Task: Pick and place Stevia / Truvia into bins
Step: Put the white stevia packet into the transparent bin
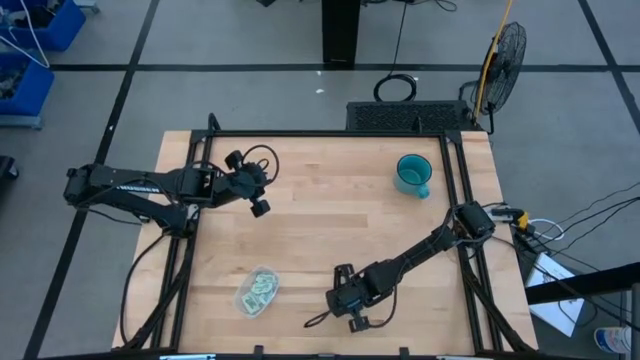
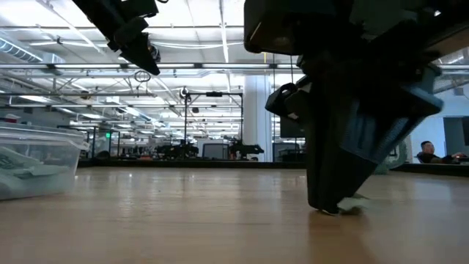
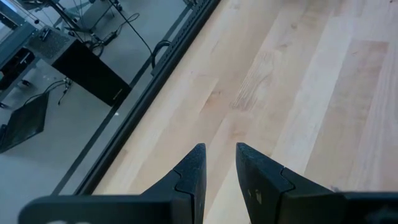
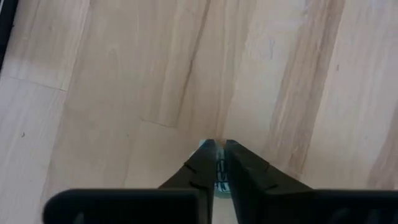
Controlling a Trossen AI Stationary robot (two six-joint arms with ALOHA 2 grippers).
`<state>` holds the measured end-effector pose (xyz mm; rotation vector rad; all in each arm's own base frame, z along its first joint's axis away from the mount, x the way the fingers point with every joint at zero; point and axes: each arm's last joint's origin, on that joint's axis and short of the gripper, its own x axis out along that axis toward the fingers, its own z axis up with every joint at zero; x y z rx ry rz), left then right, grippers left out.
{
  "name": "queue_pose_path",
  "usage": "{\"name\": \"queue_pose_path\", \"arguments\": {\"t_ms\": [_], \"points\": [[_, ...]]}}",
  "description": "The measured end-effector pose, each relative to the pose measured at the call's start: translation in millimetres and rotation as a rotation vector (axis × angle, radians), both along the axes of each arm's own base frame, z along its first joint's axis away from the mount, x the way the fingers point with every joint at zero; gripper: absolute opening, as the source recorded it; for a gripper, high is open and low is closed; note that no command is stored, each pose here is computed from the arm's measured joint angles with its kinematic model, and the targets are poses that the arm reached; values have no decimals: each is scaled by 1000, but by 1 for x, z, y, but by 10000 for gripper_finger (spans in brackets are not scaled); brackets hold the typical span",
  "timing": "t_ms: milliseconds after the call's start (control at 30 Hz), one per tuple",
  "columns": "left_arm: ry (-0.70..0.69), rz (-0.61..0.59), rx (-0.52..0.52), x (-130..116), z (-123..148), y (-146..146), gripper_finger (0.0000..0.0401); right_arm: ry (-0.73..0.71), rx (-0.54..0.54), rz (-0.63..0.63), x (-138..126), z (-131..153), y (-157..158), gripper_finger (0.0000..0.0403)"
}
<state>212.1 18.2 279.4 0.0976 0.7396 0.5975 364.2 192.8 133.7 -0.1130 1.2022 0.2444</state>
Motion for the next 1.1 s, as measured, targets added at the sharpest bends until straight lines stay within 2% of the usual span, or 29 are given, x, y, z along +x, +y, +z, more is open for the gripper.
{"name": "queue_pose_path", "arguments": {"t_ms": [67,233,433,567,633,867,1100], "points": [[-1,0,0,0,0,0,95,-19,-6,-8,4,0,-4,18],[-1,1,1,0,0,0,95,-180,-19,4,24,4,-16,3],[-58,29,-14,2,3,0,95,-595,-49,5,61,30,-33,6],[-82,67,41,0,7,2,95,-884,30,78,86,47,-51,10],[-100,104,80,-4,11,3,95,-969,71,112,94,46,-59,11],[-152,101,115,-15,24,3,95,-1031,118,129,108,30,-76,12],[-183,110,122,-18,28,4,95,-1045,180,217,120,17,-72,12]]}}
